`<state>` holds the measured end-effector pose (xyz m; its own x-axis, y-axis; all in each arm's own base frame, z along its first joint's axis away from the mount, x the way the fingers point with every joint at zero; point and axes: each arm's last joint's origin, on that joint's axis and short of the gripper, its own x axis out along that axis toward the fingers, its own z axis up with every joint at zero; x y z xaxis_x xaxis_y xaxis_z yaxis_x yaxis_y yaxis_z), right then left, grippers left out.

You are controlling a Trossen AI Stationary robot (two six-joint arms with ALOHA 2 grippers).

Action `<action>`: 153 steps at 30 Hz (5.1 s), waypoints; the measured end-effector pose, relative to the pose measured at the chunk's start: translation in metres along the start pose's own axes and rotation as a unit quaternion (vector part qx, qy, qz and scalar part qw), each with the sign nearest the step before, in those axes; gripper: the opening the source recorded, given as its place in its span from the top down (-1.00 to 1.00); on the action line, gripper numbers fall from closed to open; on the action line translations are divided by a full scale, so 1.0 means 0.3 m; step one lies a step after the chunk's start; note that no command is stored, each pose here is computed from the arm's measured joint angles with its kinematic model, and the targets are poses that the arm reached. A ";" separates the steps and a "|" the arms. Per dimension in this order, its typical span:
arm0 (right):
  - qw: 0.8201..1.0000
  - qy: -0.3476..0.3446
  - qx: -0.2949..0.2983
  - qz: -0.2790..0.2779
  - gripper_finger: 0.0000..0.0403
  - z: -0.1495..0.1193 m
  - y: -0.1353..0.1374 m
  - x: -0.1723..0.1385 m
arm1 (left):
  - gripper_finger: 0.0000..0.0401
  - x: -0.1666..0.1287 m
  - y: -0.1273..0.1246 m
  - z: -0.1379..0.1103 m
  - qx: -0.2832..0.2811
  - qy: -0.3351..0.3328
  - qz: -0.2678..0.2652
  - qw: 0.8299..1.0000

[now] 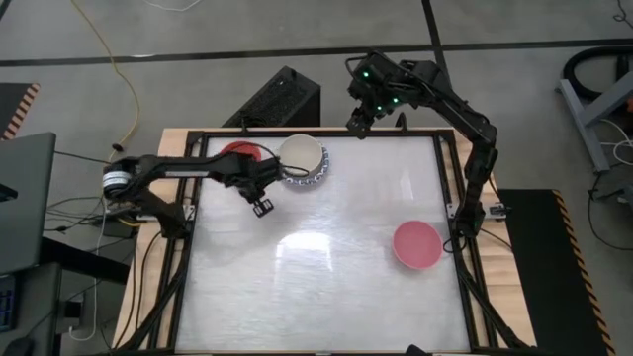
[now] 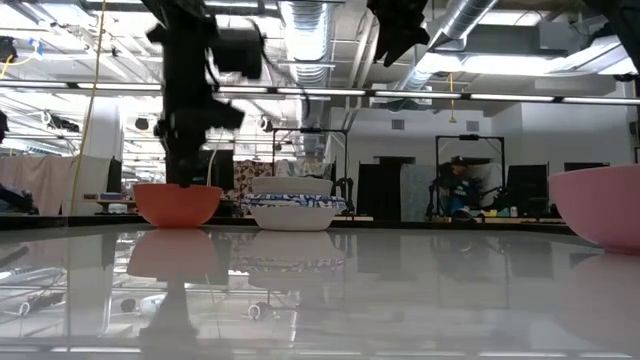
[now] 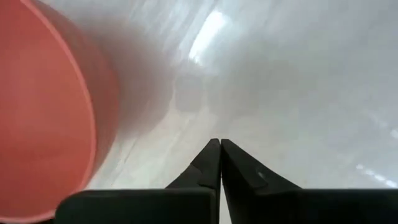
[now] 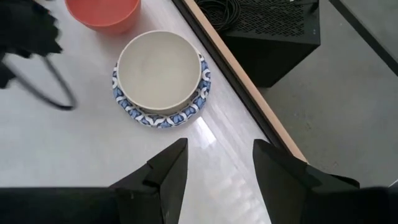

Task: Nest bowls inside each other
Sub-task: Stack the orange bowl on the top of the white bowl

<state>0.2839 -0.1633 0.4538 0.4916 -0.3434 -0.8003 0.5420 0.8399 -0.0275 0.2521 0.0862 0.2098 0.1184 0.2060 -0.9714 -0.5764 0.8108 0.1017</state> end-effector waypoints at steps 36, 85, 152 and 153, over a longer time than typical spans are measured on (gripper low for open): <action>1.000 -0.001 0.004 0.003 -0.01 0.000 0.001 0.000 | -0.06 0.090 0.160 0.059 0.064 0.018 0.077 0.995; 0.995 -0.016 0.026 0.094 -0.01 0.050 0.269 0.140 | 1.00 -0.224 -0.254 -0.114 0.474 -0.135 0.111 0.863; 0.995 0.039 0.022 0.094 0.96 0.052 0.422 0.432 | 0.23 -0.334 -0.365 -0.079 0.525 -0.196 0.201 0.804; 0.995 0.041 0.019 0.093 0.96 0.052 0.415 0.433 | 0.20 -0.352 -0.361 -0.077 0.521 -0.199 0.204 0.805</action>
<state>0.4259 -0.1098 0.3557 0.5298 -0.1463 -0.8354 0.4732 0.8684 0.1480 0.2835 -0.0359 0.2964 0.4603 0.5623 -0.6870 0.3331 0.6080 0.7207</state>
